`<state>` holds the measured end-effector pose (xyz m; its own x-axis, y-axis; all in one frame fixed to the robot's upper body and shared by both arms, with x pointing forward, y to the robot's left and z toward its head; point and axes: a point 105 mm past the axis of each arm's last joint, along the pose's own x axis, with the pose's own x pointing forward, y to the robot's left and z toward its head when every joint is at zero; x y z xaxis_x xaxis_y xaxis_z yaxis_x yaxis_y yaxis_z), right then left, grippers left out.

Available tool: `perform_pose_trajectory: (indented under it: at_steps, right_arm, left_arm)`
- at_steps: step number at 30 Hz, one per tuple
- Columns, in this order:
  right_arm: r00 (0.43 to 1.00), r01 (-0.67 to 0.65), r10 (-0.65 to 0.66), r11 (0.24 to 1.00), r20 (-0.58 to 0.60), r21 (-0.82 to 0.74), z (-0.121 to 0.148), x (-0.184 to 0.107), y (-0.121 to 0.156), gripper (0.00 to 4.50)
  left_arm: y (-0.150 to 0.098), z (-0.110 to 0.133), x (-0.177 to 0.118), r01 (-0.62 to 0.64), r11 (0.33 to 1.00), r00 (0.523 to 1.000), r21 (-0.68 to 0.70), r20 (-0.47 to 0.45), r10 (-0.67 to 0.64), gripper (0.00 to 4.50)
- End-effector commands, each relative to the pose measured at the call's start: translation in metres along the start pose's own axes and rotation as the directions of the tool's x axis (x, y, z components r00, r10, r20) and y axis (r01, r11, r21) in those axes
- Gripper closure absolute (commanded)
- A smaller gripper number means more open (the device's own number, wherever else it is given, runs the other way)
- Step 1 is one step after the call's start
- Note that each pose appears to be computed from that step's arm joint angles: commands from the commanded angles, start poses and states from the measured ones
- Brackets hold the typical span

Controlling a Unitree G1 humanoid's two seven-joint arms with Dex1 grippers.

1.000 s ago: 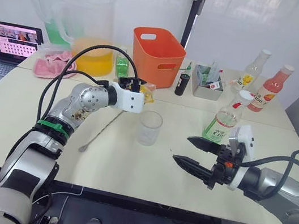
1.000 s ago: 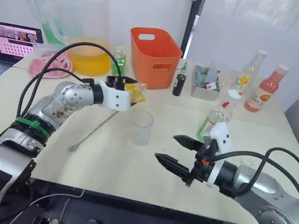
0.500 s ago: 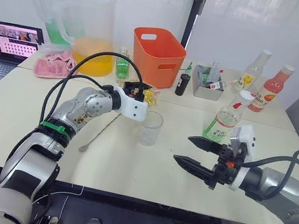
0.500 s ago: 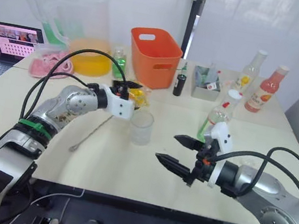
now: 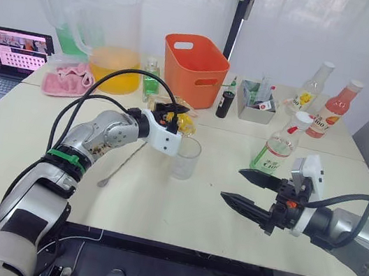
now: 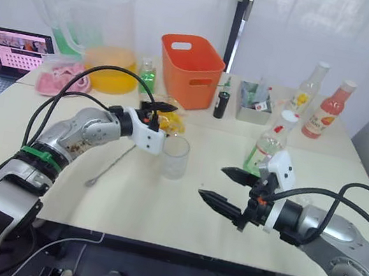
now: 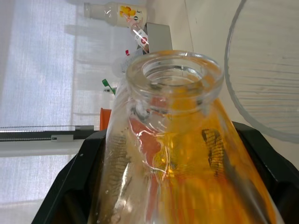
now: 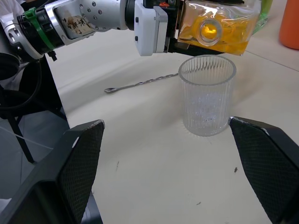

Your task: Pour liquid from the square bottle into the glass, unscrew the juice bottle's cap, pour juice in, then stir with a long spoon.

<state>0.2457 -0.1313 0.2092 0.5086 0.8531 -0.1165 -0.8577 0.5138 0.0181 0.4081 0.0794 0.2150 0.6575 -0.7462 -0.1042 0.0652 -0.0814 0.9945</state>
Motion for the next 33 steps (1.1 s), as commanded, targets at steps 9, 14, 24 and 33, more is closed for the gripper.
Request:
perform_pose_trajectory:
  at_steps: [9,14,24,33]
  right_arm:
    - [0.998,-0.023,0.026,0.998,0.051,-0.054,0.0171,-0.0018,0.0068,0.00]
    - [0.998,-0.024,0.026,0.999,0.050,-0.049,0.0158,-0.0018,0.0068,0.00]
    - [0.998,-0.024,0.026,0.999,0.054,-0.043,0.0148,-0.0005,0.0075,0.00]
    - [0.998,-0.020,0.022,0.999,0.060,-0.030,0.0129,0.0007,0.0057,0.00]
  left_arm:
    - [0.0438,0.0096,-0.0013,-0.144,0.983,0.989,0.114,0.051,0.139,1.66]
    - [0.0423,0.0105,0.0000,-0.137,0.979,0.990,0.149,0.057,0.130,1.66]
    - [0.0429,0.0109,-0.0004,-0.148,0.967,0.989,0.210,0.061,0.138,1.66]
    - [0.0494,0.0126,0.0018,-0.176,0.956,0.984,0.236,0.065,0.166,1.66]
